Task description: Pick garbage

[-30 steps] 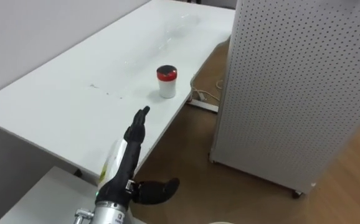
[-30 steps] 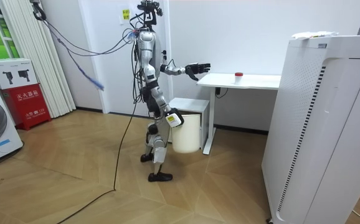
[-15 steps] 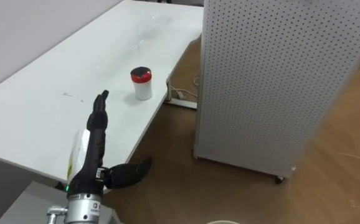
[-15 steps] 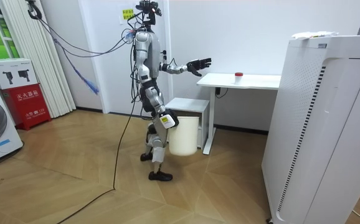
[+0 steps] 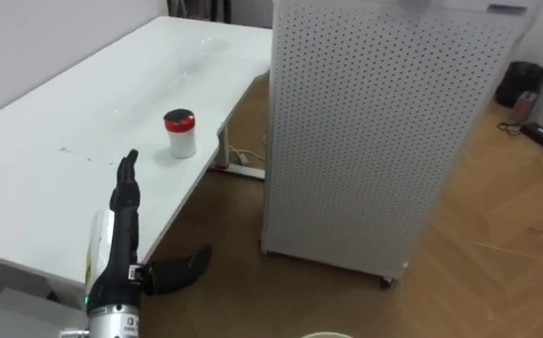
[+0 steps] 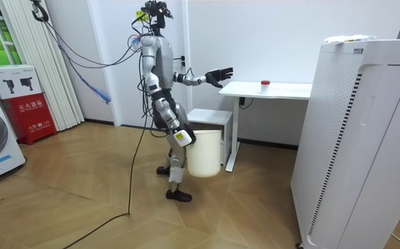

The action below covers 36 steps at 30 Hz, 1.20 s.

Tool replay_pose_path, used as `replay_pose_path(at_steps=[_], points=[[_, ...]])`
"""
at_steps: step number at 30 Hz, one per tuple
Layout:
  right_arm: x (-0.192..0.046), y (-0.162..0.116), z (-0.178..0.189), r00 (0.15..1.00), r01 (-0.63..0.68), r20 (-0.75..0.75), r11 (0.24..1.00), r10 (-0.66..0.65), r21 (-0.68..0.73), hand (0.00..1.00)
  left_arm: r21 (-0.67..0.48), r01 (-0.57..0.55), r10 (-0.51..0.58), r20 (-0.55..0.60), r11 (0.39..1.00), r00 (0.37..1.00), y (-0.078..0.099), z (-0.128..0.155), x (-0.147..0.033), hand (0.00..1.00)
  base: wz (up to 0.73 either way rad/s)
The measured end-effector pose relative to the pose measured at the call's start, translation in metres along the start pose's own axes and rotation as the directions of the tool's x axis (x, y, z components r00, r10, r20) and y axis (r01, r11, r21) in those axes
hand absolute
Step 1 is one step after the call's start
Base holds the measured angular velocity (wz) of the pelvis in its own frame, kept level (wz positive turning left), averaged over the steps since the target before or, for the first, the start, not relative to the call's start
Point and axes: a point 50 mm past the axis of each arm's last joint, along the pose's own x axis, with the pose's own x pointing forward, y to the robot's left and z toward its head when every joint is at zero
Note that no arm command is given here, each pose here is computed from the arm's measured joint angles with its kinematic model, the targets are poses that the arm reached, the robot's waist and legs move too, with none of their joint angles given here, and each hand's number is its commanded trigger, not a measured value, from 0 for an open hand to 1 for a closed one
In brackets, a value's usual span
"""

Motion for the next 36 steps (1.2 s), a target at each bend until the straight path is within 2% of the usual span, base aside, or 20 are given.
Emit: replay_pose_path(at_steps=[4,15,28,36], points=[[0.0,-0.004,0.001,0.999,0.044,0.004,0.999,-0.044,-0.005,1.0,-0.034,0.0,0.0,0.018,0.999,1.0,-0.003,0.002,-0.001,0.0,-0.08],[-0.003,-0.01,-0.005,0.995,0.094,-0.014,0.995,-0.095,-0.007,1.0,-0.047,-0.033,0.03,-0.056,0.998,0.998,0.001,-0.01,-0.012,0.0,-0.08],[0.003,0.0,0.006,0.997,0.081,0.012,0.997,-0.08,-0.021,1.0,-0.062,-0.05,0.046,-0.051,0.997,0.998,0.0,-0.008,-0.009,0.0,0.05],[0.004,0.006,0.011,0.998,0.047,0.03,0.998,-0.046,-0.045,1.0,-0.06,-0.076,0.073,-0.043,0.995,0.996,0.002,-0.007,-0.007,0.0,0.31]])
